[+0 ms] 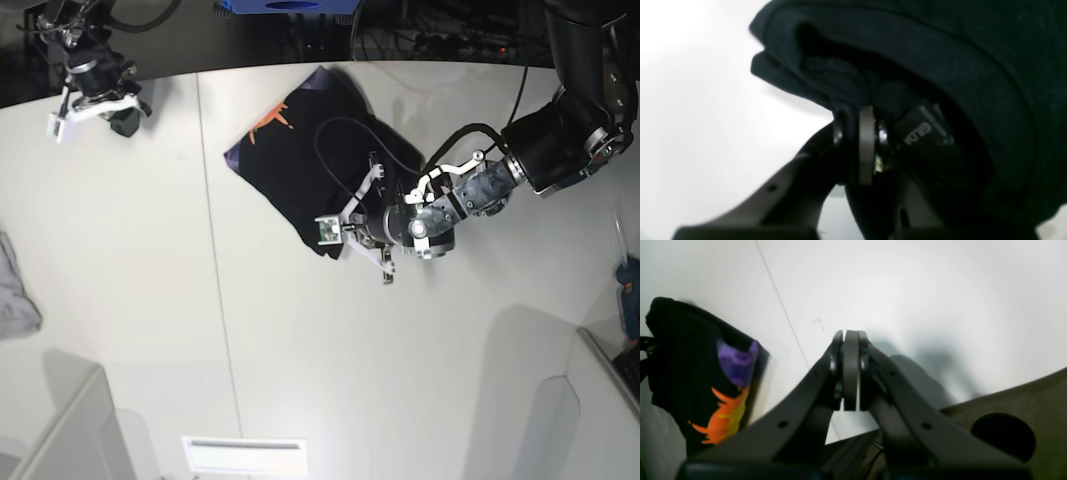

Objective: Fold the T-shirt properly
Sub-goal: 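Drag the folded shirt across the table with the left gripper and release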

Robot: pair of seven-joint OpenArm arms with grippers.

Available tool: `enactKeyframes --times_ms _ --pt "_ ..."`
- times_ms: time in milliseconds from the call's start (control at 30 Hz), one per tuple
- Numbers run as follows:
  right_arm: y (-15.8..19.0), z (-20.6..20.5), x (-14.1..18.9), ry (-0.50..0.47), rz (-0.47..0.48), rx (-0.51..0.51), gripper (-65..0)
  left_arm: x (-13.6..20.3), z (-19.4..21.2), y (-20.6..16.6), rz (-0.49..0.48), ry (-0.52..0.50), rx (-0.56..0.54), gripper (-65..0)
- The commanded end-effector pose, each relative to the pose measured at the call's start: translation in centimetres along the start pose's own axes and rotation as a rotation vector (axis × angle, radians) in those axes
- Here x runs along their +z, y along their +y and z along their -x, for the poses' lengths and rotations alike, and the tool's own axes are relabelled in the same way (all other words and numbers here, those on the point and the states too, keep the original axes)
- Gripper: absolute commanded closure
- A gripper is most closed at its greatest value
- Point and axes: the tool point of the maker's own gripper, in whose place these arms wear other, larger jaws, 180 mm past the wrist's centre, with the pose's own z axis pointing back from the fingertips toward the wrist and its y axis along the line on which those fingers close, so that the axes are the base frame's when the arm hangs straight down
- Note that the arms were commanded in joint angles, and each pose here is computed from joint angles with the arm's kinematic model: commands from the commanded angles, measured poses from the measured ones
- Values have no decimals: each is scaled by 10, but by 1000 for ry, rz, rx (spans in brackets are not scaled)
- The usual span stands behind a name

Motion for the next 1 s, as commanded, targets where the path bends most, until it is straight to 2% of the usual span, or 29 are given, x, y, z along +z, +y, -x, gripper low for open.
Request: enactKeyframes --times_ms 0,133,233,400,600,967 --pt "5 -7 3 -32 -17 4 0 5 9 12 -43 30 -53 0" --pt "6 -5 2 -26 -19 -1 0 3 5 2 -62 -19 -233 0" --pt "6 -4 2 -21 -16 -4 0 -1 3 -8 -48 -40 -314 0" --pt "2 -2 2 -15 4 9 0 -3 -23 -6 -81 -123 -356 0" --pt "-6 11 0 9 87 51 0 -4 -57 -10 -80 -212 -366 0" --pt "-8 12 0 11 97 59 0 -22 -67 -11 -46 -191 -380 0"
